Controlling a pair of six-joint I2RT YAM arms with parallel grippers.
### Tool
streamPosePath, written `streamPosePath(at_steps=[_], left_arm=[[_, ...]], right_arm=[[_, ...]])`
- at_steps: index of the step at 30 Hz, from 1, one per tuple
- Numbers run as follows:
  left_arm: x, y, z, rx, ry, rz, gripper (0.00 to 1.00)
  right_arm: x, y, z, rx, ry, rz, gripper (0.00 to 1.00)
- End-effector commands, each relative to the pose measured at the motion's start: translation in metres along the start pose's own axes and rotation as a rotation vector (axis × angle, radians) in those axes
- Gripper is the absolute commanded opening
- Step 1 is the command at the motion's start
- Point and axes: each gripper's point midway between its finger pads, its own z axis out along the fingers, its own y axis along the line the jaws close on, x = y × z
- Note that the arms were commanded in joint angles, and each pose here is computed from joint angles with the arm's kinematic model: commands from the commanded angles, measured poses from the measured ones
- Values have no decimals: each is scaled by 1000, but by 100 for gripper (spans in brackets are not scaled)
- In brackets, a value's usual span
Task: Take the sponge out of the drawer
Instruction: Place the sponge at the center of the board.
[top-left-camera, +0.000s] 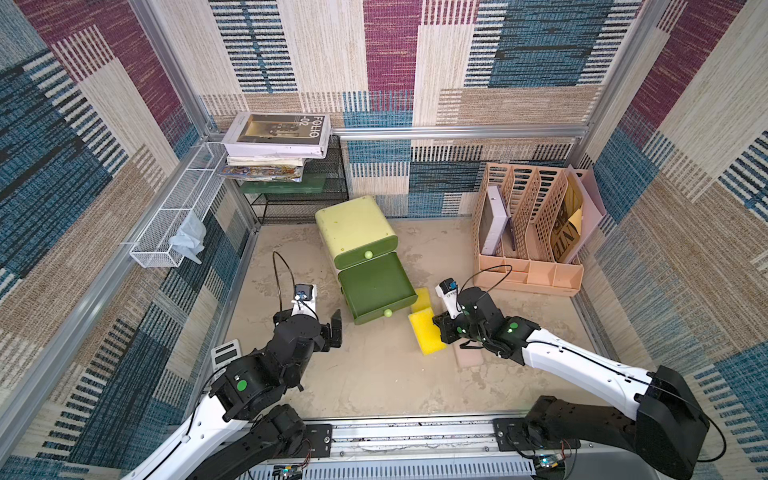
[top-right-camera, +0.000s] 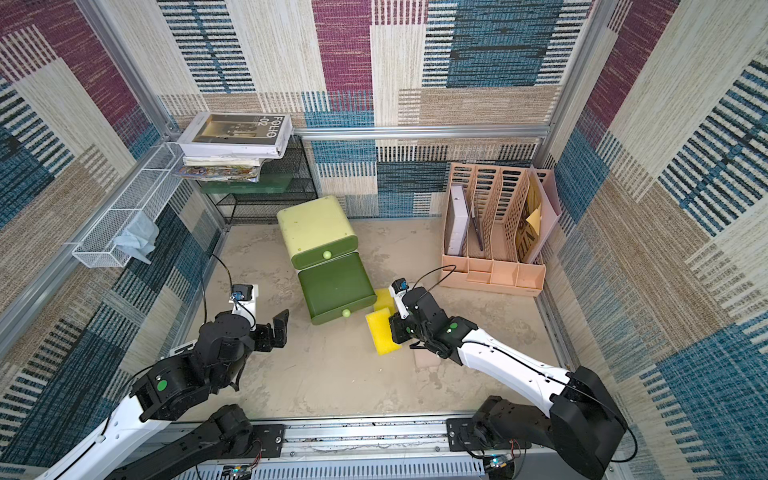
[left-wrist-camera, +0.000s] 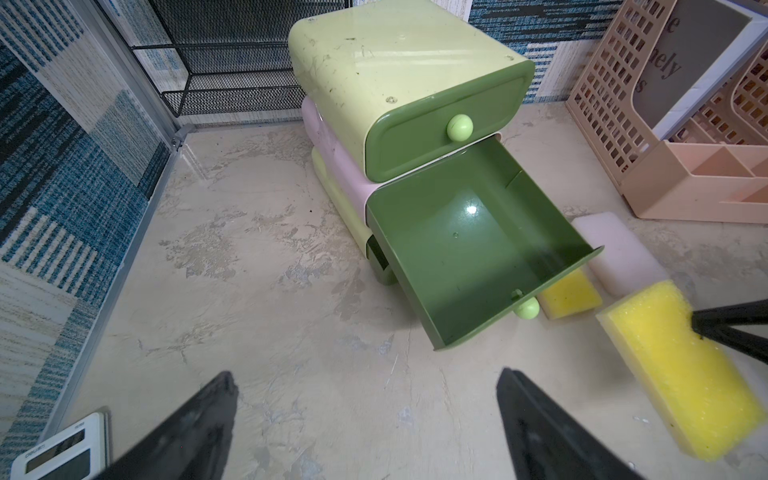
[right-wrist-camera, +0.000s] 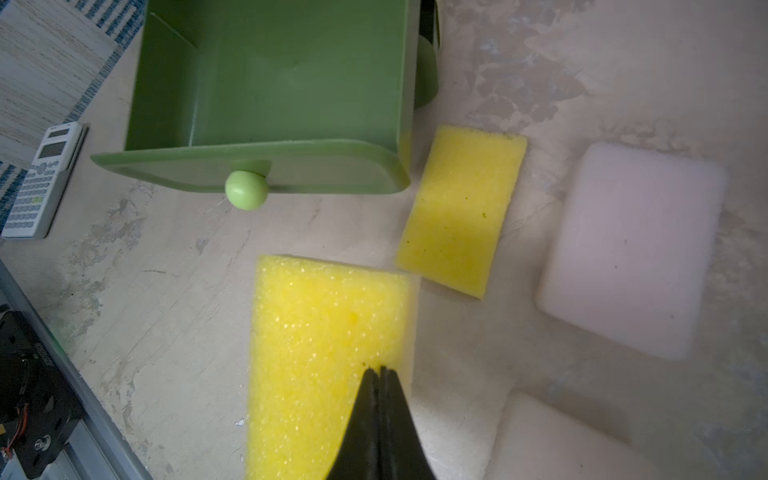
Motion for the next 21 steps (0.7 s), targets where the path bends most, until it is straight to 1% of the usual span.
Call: streamPosePath(at_steps=[1, 7, 21], left_arm=[[-2, 1, 0, -7, -8, 0, 100], [-1, 1, 0, -7, -7, 2, 100], [-2, 1, 0, -4, -7, 0, 100]], right_arm=[[9, -1, 2, -11, 18, 44, 0], [32, -6, 12, -7, 81, 87, 0], [59, -20, 31, 53, 185, 136, 0]])
